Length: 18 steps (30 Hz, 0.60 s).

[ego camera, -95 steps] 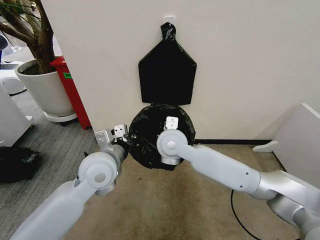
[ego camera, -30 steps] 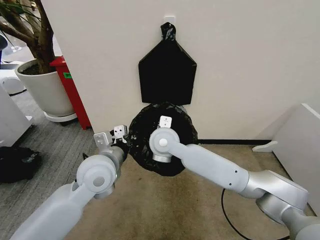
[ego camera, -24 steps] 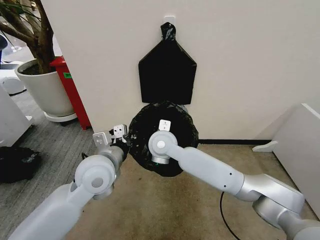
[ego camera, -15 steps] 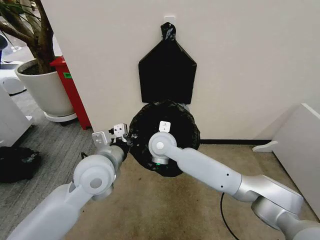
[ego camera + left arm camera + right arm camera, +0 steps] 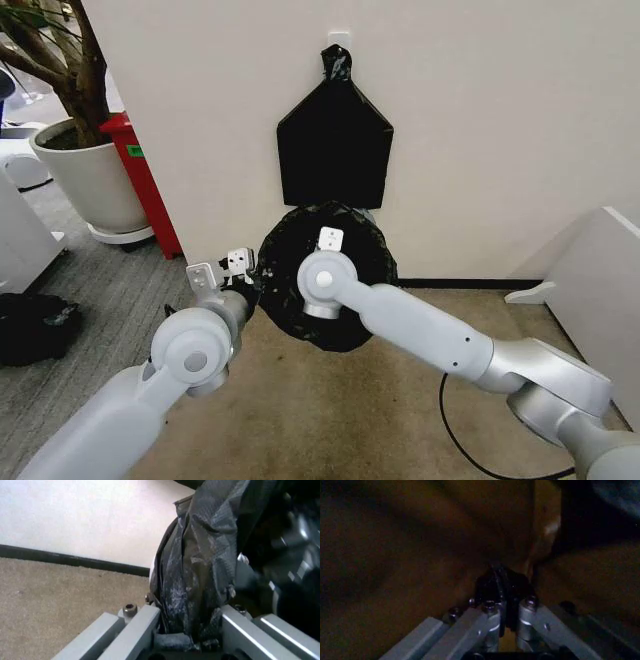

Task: Place the garbage bag over the trash bin.

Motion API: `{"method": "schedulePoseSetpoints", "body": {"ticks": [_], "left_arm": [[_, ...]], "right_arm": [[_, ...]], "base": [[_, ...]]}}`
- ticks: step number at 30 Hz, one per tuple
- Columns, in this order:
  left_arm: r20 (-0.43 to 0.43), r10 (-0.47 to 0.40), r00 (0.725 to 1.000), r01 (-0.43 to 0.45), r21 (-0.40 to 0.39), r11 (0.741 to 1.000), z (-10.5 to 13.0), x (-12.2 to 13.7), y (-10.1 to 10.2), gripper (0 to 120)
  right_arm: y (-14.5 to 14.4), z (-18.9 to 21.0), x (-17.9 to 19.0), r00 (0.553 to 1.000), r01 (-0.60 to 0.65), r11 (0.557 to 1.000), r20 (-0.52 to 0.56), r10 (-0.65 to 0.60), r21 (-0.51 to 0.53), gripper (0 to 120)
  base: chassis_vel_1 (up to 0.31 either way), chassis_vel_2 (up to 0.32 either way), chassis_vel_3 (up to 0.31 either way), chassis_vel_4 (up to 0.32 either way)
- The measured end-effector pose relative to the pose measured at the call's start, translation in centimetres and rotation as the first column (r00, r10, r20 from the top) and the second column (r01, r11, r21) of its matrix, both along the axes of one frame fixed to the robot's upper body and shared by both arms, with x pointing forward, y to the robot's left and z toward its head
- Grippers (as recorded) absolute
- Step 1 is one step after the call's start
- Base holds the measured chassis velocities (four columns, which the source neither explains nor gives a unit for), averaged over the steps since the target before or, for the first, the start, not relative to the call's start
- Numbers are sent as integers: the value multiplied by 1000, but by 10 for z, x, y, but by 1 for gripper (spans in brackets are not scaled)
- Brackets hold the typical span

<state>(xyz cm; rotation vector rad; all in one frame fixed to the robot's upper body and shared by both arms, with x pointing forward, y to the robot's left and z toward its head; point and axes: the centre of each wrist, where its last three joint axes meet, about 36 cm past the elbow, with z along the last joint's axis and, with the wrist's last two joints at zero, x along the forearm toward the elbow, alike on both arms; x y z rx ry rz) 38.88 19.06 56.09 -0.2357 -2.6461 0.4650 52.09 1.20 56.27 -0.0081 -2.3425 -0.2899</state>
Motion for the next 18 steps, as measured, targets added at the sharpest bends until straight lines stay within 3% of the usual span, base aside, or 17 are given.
{"method": "schedulePoseSetpoints", "body": {"ticks": [7,18], "left_arm": [[8,-15,1000,15,3,1000,3,-7,0,0],[9,-15,1000,15,0,1000,4,-5,0,0]], "right_arm": [[-3,-13,27,999,46,999,16,-46,-14,0],[-8,-16,26,999,54,999,8,-54,1,0]], "base": [[0,0,0,0],[0,0,0,0]]}}
